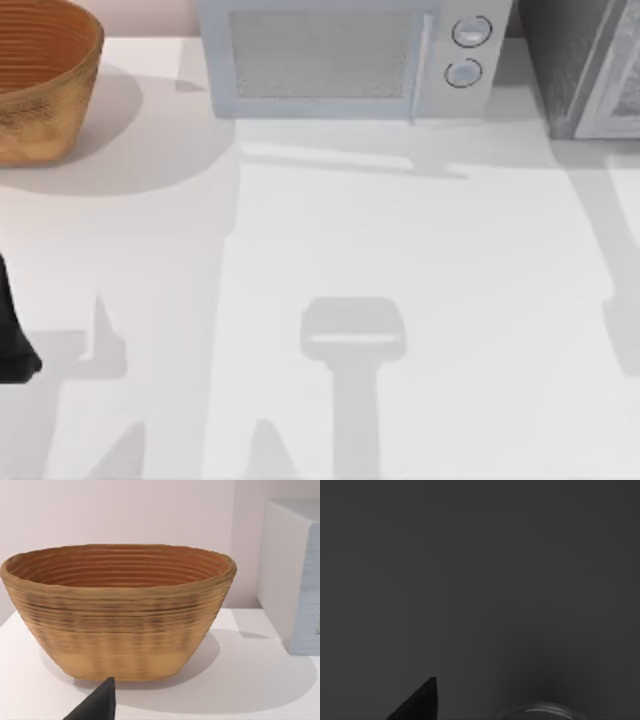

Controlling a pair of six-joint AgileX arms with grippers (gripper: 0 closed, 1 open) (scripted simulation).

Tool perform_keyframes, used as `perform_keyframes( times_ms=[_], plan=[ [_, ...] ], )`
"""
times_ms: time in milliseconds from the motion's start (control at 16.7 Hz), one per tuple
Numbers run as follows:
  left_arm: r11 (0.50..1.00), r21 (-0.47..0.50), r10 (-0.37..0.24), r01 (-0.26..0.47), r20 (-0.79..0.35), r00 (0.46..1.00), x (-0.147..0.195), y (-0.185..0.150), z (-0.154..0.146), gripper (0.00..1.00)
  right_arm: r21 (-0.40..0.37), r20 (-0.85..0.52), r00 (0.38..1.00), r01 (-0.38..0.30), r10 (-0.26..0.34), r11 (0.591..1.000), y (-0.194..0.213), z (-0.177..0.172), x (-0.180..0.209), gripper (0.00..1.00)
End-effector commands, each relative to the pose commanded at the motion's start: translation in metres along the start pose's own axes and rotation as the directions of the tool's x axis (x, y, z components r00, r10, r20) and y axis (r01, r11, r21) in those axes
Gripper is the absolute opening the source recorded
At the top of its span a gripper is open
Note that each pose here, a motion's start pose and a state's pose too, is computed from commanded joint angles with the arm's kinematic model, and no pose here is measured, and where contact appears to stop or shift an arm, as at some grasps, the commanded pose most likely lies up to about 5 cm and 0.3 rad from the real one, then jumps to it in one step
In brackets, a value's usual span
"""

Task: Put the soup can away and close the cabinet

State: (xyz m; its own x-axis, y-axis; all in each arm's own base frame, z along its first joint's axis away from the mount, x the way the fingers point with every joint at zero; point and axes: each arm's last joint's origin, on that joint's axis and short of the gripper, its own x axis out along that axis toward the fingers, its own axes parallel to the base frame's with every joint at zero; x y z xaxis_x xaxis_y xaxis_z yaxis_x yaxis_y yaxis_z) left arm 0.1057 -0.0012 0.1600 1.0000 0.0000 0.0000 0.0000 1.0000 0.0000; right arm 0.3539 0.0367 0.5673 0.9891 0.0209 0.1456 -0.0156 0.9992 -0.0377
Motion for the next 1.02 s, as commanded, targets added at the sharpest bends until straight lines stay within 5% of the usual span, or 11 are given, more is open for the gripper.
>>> perform_keyframes(
  times_ms=[240, 420, 600, 1020],
  plan=[
    [1.0, 0.0, 0.0, 0.0, 0.0, 1.0, 0.0, 0.0, 0.0, 1.0, -0.023, 0.091, 0.996, -0.024, 0.026, 0.999, -0.009, 0.027, -0.074, 1.0],
    [1.0, 0.0, 0.0, 0.0, 0.0, 1.0, 0.0, 0.0, 0.0, 1.0, -0.027, 0.087, 0.995, -0.037, 0.039, 0.999, -0.014, 0.009, -0.133, 1.0],
    [1.0, 0.0, 0.0, 0.0, 0.0, 1.0, 0.0, 0.0, 0.0, 1.0, -0.02, 0.024, 0.999, -0.044, 0.044, 0.999, -0.018, -0.049, -0.187, 1.0],
    [1.0, 0.0, 0.0, 0.0, 0.0, 1.0, 0.0, 0.0, 0.0, 1.0, 0.013, -0.124, 0.992, -0.02, 0.022, 1.0, -0.02, -0.244, -0.277, 1.0]
  ],
)
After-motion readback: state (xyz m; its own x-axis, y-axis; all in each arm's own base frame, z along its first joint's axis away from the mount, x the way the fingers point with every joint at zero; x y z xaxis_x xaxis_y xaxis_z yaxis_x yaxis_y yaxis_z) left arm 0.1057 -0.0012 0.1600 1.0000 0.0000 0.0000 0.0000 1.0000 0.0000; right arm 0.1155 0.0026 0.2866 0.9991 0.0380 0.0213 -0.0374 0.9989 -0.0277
